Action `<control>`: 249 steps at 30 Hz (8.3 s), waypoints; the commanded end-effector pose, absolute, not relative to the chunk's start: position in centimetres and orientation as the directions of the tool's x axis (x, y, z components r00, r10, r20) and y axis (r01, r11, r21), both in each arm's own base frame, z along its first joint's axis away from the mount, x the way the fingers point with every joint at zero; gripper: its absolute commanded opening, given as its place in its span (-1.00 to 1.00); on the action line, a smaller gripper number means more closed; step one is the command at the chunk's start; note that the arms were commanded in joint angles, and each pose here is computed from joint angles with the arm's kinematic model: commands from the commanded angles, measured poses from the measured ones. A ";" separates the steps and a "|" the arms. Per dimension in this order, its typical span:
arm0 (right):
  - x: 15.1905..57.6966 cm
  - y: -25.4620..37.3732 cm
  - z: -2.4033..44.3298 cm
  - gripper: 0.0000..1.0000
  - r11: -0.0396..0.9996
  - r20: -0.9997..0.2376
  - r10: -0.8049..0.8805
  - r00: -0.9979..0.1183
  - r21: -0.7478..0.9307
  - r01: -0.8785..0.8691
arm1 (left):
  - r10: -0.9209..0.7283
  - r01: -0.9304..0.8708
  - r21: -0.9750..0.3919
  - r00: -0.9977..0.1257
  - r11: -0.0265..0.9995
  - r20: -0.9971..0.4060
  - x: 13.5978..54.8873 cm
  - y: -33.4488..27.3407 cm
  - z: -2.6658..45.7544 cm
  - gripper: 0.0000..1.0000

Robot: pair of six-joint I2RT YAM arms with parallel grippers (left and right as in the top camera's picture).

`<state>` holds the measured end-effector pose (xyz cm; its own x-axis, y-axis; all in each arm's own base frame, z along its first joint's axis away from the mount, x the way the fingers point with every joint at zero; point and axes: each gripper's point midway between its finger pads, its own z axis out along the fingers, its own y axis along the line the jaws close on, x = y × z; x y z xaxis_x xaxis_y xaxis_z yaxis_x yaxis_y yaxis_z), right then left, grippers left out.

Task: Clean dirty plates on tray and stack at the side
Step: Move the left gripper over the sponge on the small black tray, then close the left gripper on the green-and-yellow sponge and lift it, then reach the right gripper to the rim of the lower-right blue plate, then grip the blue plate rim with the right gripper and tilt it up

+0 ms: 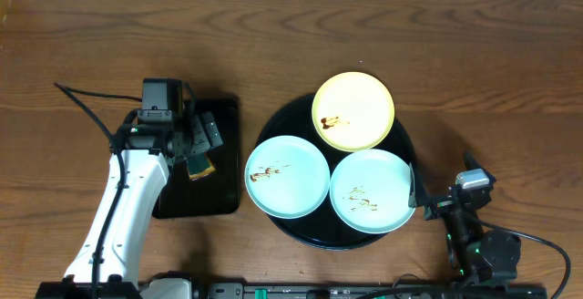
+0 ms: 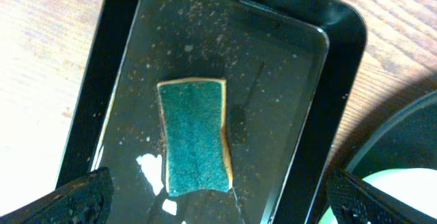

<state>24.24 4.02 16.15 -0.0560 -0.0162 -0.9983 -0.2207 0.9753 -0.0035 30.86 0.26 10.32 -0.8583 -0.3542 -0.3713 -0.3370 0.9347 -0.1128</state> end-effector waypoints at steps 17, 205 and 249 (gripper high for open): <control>24.2 4.1 16.1 0.99 0.975 -0.998 -0.017 -0.056 -0.004 -0.224 | -0.398 -0.389 -0.089 -0.909 0.917 -0.120 30.0 0.6 2.7 0.81; 25.1 23.3 8.6 0.99 0.726 -0.199 -0.310 -0.930 0.582 -0.367 | -0.033 0.080 -0.290 -0.930 0.954 -0.366 28.3 -12.2 12.8 -0.85; 19.2 8.7 9.5 0.47 0.946 0.154 0.141 -0.978 0.270 0.179 | 0.072 0.189 -0.284 -0.924 0.940 -0.377 27.9 -15.5 12.1 -0.85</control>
<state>20.55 9.06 9.99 -0.9901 0.0928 0.1054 0.1199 0.9494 0.2903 27.91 -14.15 11.82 -0.9328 0.0169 -0.3601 0.1278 0.9496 -0.2863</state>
